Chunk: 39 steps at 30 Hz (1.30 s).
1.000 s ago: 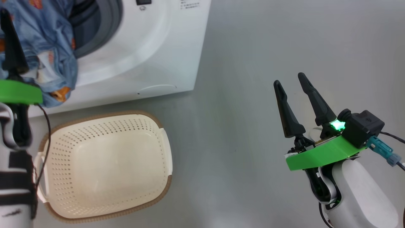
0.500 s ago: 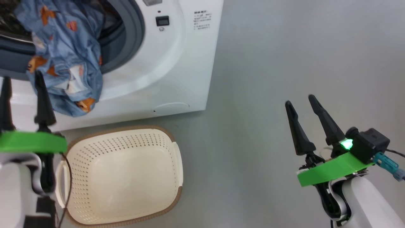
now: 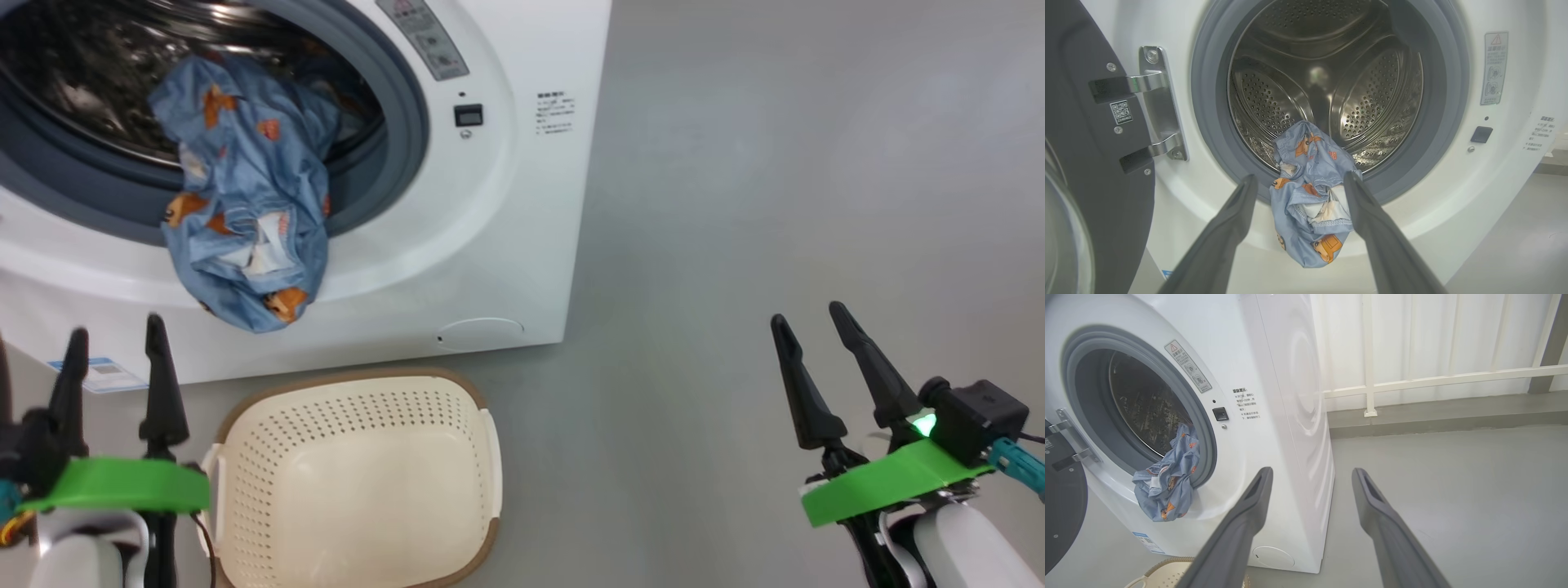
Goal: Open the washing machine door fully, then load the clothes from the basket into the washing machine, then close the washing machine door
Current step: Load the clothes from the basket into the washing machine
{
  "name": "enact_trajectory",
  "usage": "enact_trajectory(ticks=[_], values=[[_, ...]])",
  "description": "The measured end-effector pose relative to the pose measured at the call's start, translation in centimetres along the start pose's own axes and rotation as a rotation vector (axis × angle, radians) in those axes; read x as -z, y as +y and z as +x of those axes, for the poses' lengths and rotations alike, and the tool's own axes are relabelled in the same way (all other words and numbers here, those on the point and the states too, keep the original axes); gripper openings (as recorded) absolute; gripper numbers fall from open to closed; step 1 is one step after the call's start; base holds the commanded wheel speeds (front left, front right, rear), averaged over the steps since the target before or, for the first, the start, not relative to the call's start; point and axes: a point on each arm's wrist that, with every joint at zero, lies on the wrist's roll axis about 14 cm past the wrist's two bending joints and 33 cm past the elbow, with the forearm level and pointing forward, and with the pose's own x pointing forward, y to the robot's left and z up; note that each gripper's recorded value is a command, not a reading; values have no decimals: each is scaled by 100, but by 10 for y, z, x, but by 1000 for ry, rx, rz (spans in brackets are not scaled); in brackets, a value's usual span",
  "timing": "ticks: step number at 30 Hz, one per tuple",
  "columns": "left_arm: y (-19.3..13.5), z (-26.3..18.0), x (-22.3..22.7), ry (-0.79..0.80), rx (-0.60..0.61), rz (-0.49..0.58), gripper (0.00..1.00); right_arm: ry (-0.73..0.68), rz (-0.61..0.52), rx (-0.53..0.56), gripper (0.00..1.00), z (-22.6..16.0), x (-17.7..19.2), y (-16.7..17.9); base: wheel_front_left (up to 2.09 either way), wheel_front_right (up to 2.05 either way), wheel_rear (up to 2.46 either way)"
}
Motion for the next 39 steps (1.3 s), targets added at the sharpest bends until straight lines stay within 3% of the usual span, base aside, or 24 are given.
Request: enact_trajectory(ticks=[14, 39], values=[[31, -53, -5, -6, -89, 25, 100, -6, -2, -19, 100, -11, -4, 7, 0, 0, 0], [33, -89, -1, 1, -103, 30, 100, -6, -1, -5, 100, -21, -5, 3, 0, 0, 0]])
